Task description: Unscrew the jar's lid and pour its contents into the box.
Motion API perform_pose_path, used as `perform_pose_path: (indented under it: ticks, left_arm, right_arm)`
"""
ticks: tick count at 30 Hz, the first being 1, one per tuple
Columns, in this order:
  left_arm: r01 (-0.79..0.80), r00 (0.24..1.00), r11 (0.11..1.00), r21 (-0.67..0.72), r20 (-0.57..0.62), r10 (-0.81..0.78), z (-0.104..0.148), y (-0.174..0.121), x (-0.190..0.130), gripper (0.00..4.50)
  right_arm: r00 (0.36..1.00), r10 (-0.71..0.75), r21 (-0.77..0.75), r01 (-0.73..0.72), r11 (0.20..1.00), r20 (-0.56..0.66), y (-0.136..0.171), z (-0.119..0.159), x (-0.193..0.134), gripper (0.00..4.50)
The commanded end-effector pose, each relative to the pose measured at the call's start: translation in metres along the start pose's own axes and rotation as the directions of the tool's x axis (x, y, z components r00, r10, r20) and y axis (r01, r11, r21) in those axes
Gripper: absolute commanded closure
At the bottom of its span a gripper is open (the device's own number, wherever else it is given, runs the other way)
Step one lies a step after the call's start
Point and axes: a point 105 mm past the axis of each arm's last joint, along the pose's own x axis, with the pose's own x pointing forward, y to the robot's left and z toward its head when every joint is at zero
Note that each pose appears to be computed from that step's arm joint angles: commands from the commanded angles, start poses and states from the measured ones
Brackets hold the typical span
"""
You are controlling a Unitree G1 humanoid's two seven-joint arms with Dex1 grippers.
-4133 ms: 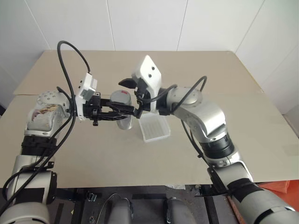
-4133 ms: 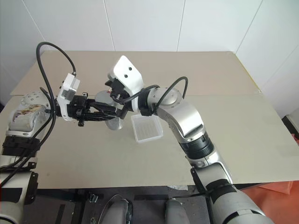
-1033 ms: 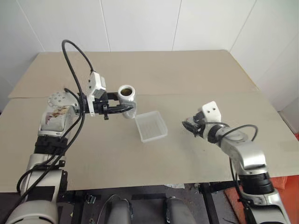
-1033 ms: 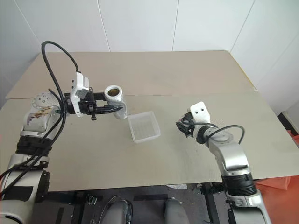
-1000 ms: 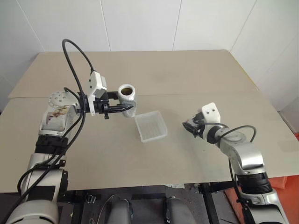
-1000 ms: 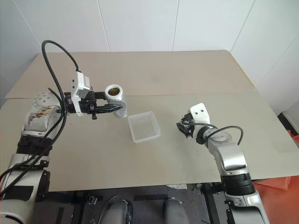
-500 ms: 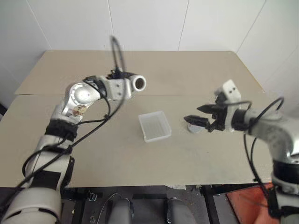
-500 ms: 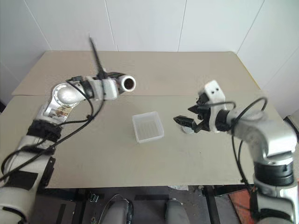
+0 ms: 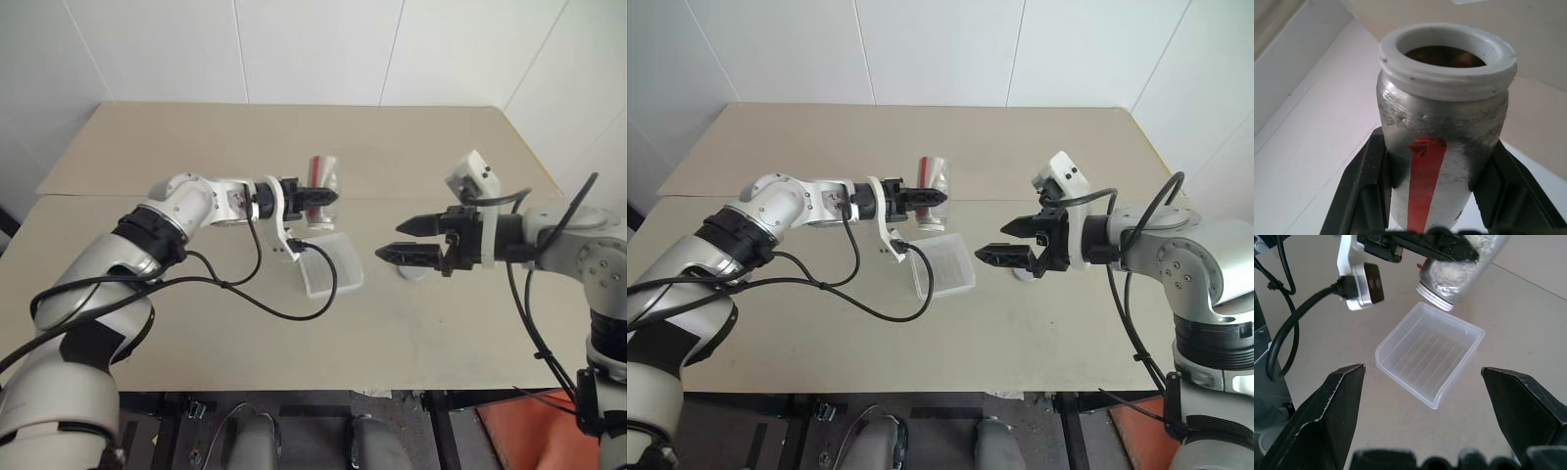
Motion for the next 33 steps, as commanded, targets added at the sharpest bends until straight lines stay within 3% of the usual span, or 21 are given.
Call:
perform_pose_path:
  ticks: [1,6,8,10,12,15,18,20,26,29,33]
  left_arm:
    - [-0.064,0.996,0.998,0.030,-0.061,0.065,-0.013,0.015,0.002,2.63]
    - [-0.061,0.996,0.998,-0.013,-0.063,0.060,-0.012,0.012,0.000,2.63]
    - [-0.066,0.996,0.992,-0.106,-0.068,0.059,-0.009,0.009,-0.001,2.63]
    - [-0.065,0.989,0.928,-0.366,-0.144,0.013,-0.012,-0.002,-0.007,2.63]
    - [-0.122,0.962,0.704,-0.700,-0.257,-0.088,-0.025,-0.018,-0.017,2.63]
    - [-0.328,0.886,0.397,-0.857,-0.425,-0.186,-0.059,-0.032,-0.036,2.63]
    - [-0.525,0.798,0.105,-0.845,-0.531,-0.285,-0.077,-0.049,-0.052,2.63]
    - [-0.580,0.769,-0.052,-0.813,-0.525,-0.364,-0.076,-0.060,-0.058,2.63]
    - [-0.646,0.755,-0.396,-0.652,-0.470,-0.457,-0.049,-0.077,-0.073,2.63]
    - [-0.690,0.712,-0.355,-0.631,-0.501,-0.492,-0.038,-0.081,-0.082,2.63]
    - [-0.728,0.607,-0.038,-0.684,-0.618,-0.500,-0.040,-0.083,-0.090,2.63]
  right_arm:
    - [0.998,-0.012,-0.042,0.014,0.999,0.054,0.005,0.014,-0.008,0.06]
    - [0.998,-0.006,-0.058,0.010,0.998,0.062,0.009,0.014,-0.006,0.06]
    - [0.998,-0.006,-0.069,0.010,0.998,0.063,0.010,0.013,-0.004,0.06]
    - [0.997,-0.004,-0.076,0.009,0.997,0.071,0.012,0.014,-0.003,0.06]
    - [0.997,-0.006,-0.077,0.012,0.997,0.080,0.012,0.015,-0.003,0.06]
    - [0.996,-0.011,-0.075,0.018,0.997,0.093,0.012,0.015,-0.004,0.06]
    - [0.995,-0.013,-0.068,0.020,0.997,0.102,0.012,0.015,-0.002,0.06]
    - [0.994,-0.012,-0.066,0.019,0.998,0.109,0.013,0.016,-0.001,0.06]
    - [0.991,0.008,-0.054,-0.001,0.999,0.132,0.017,0.017,0.001,0.06]
    - [0.990,0.012,-0.049,-0.005,0.999,0.144,0.018,0.018,0.002,0.06]
    - [0.987,0.021,-0.045,-0.014,0.999,0.156,0.019,0.020,0.004,0.06]
